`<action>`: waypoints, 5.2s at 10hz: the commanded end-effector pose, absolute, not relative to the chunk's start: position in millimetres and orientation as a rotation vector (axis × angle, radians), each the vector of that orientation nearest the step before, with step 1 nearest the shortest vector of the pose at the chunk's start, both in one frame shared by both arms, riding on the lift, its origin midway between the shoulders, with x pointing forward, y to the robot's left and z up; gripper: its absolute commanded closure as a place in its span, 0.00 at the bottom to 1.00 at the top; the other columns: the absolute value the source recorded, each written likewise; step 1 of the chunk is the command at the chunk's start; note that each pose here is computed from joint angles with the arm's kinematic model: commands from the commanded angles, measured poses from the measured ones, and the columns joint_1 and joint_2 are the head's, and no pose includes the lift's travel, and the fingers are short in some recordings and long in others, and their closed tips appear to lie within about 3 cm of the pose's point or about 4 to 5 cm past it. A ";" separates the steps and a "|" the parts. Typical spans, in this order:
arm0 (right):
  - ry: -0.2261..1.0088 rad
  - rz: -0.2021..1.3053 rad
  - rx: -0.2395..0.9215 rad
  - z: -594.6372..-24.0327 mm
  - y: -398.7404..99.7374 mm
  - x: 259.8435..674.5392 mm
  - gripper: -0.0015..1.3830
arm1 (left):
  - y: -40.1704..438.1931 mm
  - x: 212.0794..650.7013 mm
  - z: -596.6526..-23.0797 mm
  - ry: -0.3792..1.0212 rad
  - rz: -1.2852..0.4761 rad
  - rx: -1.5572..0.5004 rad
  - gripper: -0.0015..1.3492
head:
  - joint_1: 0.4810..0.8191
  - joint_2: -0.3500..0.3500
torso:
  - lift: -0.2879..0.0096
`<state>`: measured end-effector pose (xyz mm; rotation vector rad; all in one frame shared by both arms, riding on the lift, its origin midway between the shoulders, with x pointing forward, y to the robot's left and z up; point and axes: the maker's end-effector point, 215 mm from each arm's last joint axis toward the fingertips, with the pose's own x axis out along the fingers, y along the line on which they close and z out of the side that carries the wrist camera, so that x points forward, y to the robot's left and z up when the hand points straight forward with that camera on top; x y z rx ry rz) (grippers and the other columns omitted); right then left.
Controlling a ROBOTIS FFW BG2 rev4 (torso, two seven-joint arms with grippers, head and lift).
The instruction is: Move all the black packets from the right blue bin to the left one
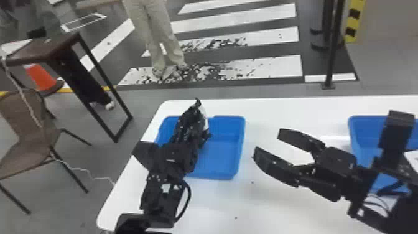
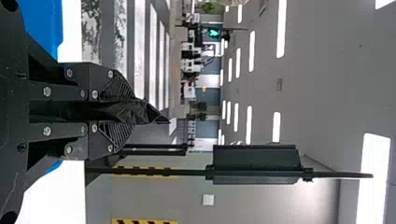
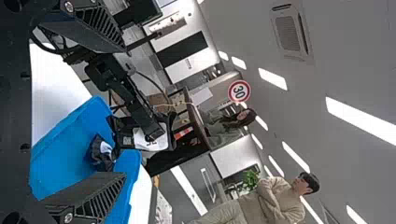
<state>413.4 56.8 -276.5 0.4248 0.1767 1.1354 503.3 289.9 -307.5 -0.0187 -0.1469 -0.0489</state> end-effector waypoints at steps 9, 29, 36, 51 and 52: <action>0.575 0.357 -0.026 -325.7 -186.8 456.7 0.06 | 257.0 382.8 -208.6 -0.221 -0.116 -0.252 0.25 | 0.63 0.76 | 0.50; 1.018 0.096 -0.026 -470.1 -290.4 515.4 0.10 | 253.7 377.5 -189.8 -0.287 -0.122 -0.228 0.25 | 0.63 0.42 | 0.50; 1.050 0.116 -0.034 -489.0 -285.7 516.5 0.55 | 257.5 374.6 -183.5 -0.319 -0.112 -0.226 0.25 | 0.63 0.44 | 0.50; 0.190 0.981 0.365 -276.5 -23.6 478.3 0.81 | 233.3 380.5 -169.8 -0.356 -0.163 -0.268 0.25 | 0.63 0.79 | 0.50; 0.207 1.042 0.390 -279.4 0.8 465.0 0.81 | 225.7 382.5 -169.2 -0.351 -0.180 -0.275 0.24 | 0.62 0.85 | 0.50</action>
